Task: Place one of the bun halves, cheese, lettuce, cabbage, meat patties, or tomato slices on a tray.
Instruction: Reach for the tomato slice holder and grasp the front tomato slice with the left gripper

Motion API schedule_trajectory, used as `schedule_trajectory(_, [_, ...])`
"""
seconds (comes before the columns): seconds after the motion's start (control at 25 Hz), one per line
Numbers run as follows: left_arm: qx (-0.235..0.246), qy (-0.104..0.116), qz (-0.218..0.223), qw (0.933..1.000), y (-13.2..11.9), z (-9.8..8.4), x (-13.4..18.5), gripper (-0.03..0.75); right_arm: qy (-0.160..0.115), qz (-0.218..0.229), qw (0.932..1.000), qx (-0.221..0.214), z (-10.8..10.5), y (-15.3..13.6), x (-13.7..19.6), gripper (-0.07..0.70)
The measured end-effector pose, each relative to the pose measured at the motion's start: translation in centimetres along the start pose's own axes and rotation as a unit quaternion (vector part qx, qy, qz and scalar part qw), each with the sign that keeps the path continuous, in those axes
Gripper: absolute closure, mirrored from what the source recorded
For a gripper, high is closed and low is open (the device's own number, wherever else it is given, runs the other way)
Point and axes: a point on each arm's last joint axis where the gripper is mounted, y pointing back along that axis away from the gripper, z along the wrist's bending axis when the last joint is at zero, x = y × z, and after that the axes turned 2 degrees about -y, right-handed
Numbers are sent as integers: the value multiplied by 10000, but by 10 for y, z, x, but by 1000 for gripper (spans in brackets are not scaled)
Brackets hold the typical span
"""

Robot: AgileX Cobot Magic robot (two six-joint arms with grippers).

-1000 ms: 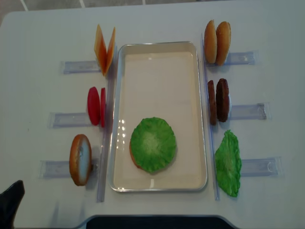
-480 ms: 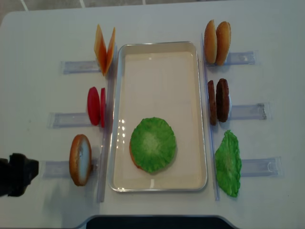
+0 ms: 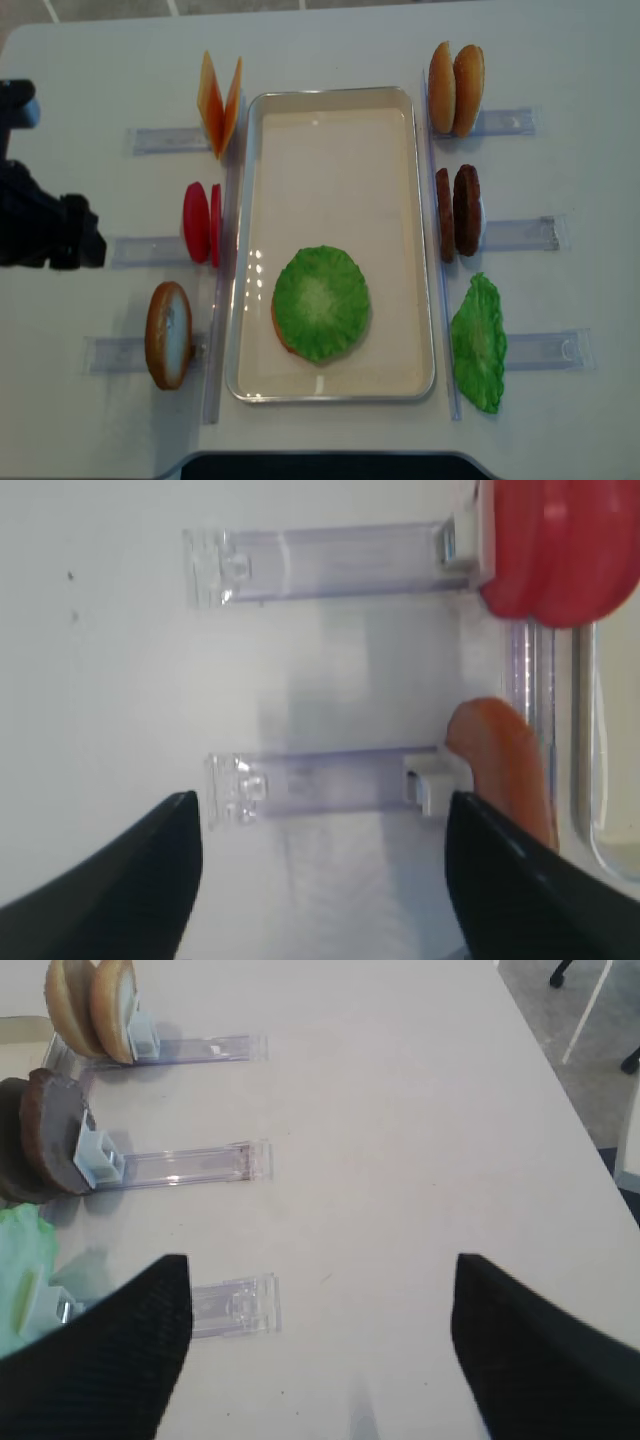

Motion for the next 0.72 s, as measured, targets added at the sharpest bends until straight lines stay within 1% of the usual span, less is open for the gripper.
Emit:
schedule_trajectory(0.08, [4,4,81,10000,-6,1,-22,139,0,0,10000,0,0,0,0,91])
schedule_trajectory(0.12, [5,51,115,9999,-10,2,-34,139,0,0,10000,0,0,0,0,91])
schedule_trajectory(0.24, [12,51,282,9996,-20,3,-66,139,0,0,10000,0,0,0,0,91])
schedule_trajectory(0.36, [23,82,609,9981,-32,4,-90,139,0,0,10000,0,0,0,0,91])
schedule_trajectory(0.44, [36,85,945,9955,-44,5,-99,139,0,0,10000,0,0,0,0,91])
schedule_trajectory(0.52, [43,89,1146,9934,-55,5,-105,139,0,0,10000,0,0,0,0,91])
schedule_trajectory(0.6, [48,91,1289,9916,-64,5,-107,139,0,0,10000,0,0,0,0,91])
schedule_trajectory(0.72, [54,93,1342,9909,-67,5,-108,139,0,0,10000,0,0,0,0,91])
